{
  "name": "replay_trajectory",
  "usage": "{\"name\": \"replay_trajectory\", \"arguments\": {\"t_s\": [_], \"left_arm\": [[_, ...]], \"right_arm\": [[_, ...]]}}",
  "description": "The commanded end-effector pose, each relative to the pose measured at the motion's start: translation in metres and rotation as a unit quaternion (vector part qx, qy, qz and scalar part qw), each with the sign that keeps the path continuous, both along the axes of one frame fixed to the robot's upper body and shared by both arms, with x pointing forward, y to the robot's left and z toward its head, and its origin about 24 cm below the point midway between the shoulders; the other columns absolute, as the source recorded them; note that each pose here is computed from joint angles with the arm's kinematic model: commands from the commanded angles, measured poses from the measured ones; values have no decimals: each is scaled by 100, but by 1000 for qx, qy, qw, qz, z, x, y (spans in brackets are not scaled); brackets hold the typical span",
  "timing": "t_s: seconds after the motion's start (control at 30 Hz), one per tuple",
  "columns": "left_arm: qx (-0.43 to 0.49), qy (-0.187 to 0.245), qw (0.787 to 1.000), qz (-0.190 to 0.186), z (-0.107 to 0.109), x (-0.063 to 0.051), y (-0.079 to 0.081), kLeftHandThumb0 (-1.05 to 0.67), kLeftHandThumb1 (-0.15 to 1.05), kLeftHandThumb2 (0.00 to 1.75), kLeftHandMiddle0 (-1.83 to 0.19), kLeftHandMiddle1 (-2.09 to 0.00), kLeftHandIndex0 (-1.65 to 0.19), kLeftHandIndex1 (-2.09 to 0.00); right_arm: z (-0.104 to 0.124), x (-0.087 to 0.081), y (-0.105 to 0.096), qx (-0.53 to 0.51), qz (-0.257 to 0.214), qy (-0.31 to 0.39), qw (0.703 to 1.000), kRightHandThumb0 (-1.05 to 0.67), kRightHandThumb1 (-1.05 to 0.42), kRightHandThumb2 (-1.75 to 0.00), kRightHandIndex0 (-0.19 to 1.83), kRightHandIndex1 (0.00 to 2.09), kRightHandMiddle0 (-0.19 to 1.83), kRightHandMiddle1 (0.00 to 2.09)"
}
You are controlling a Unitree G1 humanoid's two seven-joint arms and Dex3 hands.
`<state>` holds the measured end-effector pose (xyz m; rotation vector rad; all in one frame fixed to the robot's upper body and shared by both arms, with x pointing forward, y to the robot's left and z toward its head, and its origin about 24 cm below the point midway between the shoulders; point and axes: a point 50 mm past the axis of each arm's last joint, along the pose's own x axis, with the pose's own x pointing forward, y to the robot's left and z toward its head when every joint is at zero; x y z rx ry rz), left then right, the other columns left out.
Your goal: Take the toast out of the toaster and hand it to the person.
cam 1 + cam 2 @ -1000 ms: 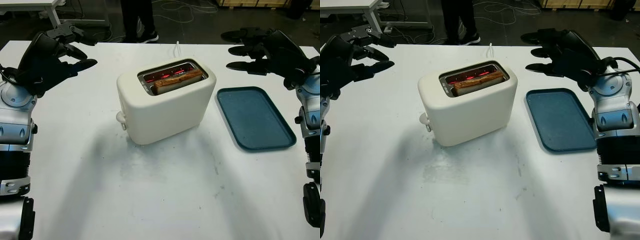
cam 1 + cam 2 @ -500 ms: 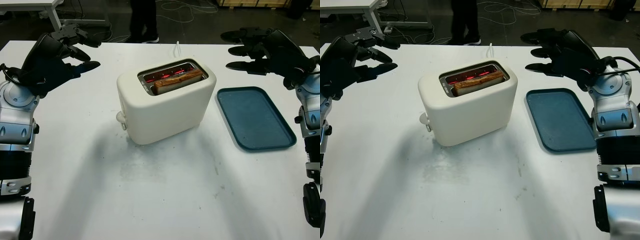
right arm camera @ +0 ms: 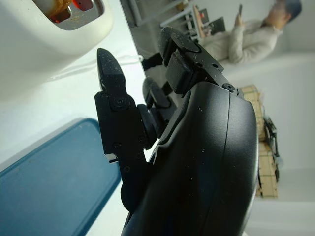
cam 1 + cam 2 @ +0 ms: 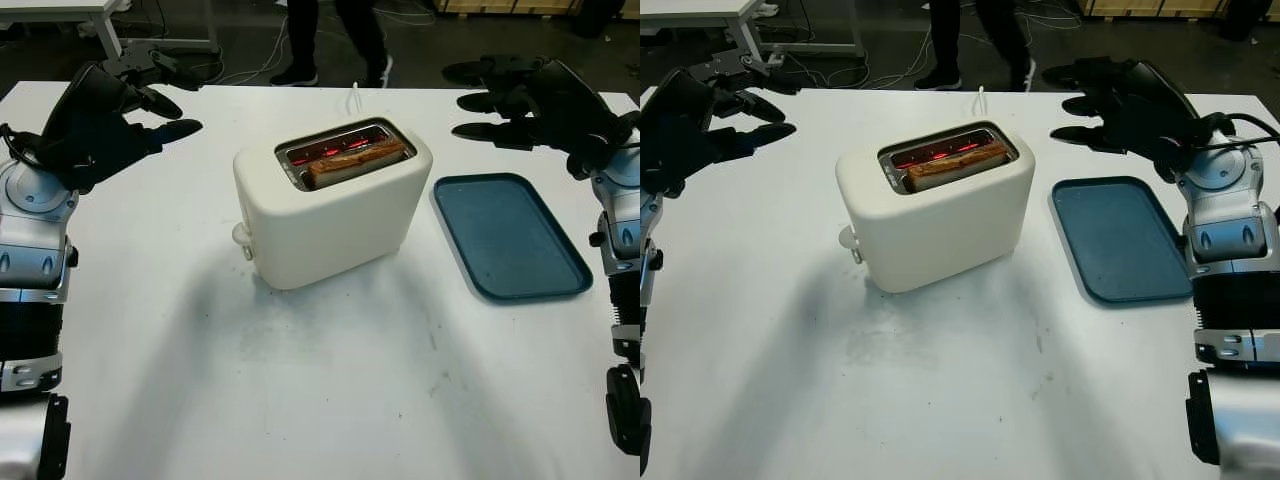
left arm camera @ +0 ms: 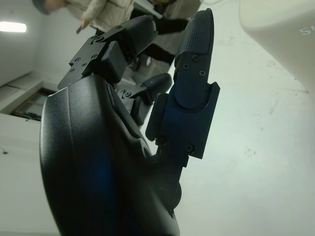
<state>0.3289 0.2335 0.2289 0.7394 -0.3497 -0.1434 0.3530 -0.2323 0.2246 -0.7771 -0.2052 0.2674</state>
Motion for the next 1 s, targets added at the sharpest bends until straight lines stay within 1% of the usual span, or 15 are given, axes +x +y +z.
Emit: {"name": "replay_trajectory", "arguments": {"t_s": [0.0, 0.23, 0.37, 0.47, 0.63, 0.8, 0.97], "left_arm": [[-2, -5, 1000, -4, 5, -1, -1, -58, 92, 13, -33, -106, -34, -84], [-3, -2, 1000, -8, 3, -1, 0, -58, 92, 14, -33, -106, -34, -83], [-5, 2, 1000, -3, 2, -1, -1, -53, 92, 13, -32, -106, -34, -83], [-5, 4, 1000, 0, 1, -2, 0, -55, 92, 13, -32, -106, -34, -83], [0, 3, 1000, 9, -2, -6, 3, -59, 92, 15, -34, -101, -35, -78], [-31, 13, 999, 13, -5, -9, 8, -59, 92, 13, -32, -97, -35, -74], [-8, 8, 1000, 7, -4, -9, 6, -57, 92, 15, -34, -96, -37, -72]], "right_arm": [[-2, 0, 1, 0, 3, -1, 1000, -31, -92, -3, 63, 1, 58, 0], [-4, 0, 1, 0, 9, -2, 1000, -34, -92, -3, 63, 2, 58, 1], [-7, 0, 0, 3, 8, 2, 1000, -34, -92, -4, 62, 1, 57, 0], [-9, -1, 1, 1, 9, 1, 1000, -37, -92, -6, 62, 1, 56, 0], [-13, -5, 0, 13, 2, 1, 1000, -37, -92, -4, 62, 1, 57, 1], [-14, -9, -1, 11, -4, -2, 1000, -37, -92, -6, 62, 1, 58, 1], [-13, -9, 0, 13, -1, -2, 1000, -36, -92, -5, 62, 1, 58, 1]]}}
